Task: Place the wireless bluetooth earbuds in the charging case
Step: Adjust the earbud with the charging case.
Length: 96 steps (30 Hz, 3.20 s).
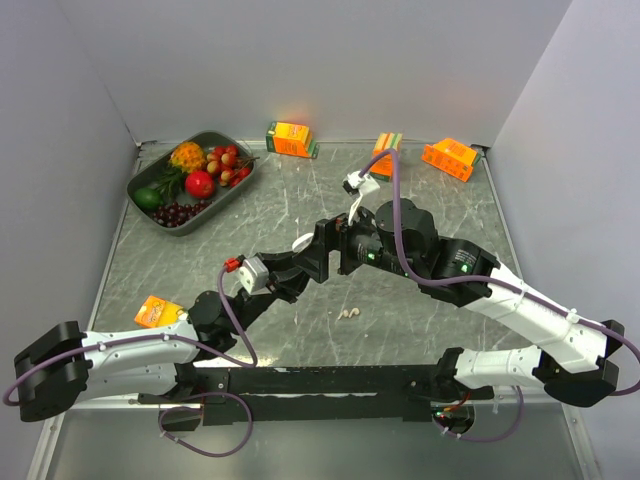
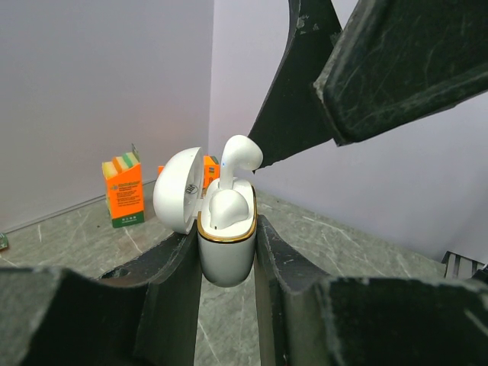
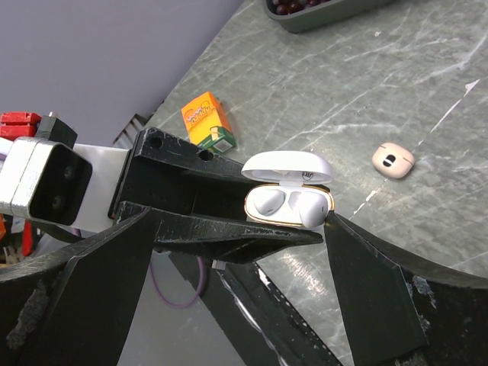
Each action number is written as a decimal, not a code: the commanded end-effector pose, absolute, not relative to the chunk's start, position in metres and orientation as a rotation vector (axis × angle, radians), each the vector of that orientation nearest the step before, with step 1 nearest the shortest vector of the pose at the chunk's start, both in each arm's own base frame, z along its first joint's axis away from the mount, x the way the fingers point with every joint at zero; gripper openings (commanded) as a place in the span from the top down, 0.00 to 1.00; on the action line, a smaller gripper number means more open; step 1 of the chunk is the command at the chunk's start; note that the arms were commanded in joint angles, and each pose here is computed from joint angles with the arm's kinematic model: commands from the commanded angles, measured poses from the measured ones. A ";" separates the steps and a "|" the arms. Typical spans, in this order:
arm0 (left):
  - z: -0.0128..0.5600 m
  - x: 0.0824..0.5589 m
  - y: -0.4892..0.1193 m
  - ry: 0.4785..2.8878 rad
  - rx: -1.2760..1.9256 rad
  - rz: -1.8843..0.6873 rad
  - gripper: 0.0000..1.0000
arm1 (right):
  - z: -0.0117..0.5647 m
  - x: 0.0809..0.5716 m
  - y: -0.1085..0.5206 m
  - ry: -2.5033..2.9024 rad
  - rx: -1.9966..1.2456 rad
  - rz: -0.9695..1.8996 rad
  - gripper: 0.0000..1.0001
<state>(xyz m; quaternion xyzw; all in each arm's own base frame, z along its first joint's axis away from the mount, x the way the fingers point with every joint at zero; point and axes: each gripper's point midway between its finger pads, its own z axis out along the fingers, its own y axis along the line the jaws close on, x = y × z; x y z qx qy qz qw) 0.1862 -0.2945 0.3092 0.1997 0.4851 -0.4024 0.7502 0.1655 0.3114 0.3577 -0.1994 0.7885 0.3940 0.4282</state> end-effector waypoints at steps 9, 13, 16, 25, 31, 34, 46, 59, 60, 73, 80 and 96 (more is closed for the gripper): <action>0.338 0.184 -0.287 0.990 0.368 -0.914 0.99 | 0.373 0.163 0.317 1.925 -0.453 1.076 0.01; 0.338 0.184 -0.287 0.989 0.367 -0.917 0.99 | 0.370 0.162 0.316 1.937 -0.442 1.079 0.01; 0.338 0.184 -0.288 0.993 0.371 -0.918 0.99 | 0.369 0.165 0.312 1.940 -0.427 1.053 0.01; 0.336 0.181 -0.286 0.991 0.381 -0.923 0.99 | 0.383 0.178 0.283 1.893 -0.387 0.898 0.01; 0.337 0.174 -0.287 0.976 0.415 -0.944 0.99 | 0.393 0.188 0.258 1.840 -0.469 0.755 0.11; 0.337 0.163 -0.291 0.960 0.475 -0.975 0.98 | 0.404 0.184 0.254 1.781 -0.571 0.783 0.17; 0.330 0.109 -0.296 0.913 0.763 -1.289 0.99 | 0.413 0.149 0.252 1.697 -0.930 0.817 0.24; 0.326 0.110 -0.285 0.918 0.889 -1.464 0.99 | 0.386 0.132 0.253 1.721 -1.052 0.859 0.26; 0.327 0.110 -0.285 0.919 0.884 -1.477 0.99 | 0.384 0.131 0.254 1.723 -1.053 0.867 0.26; 0.330 0.125 -0.289 0.948 0.860 -1.433 0.99 | 0.366 0.129 0.273 1.785 -1.031 0.966 0.42; 0.330 0.131 -0.290 0.966 0.836 -1.409 0.99 | 0.368 0.135 0.281 1.805 -0.990 0.987 0.46; 0.332 0.135 -0.290 0.961 0.822 -1.397 0.99 | 0.355 0.147 0.289 1.896 -0.942 0.939 0.43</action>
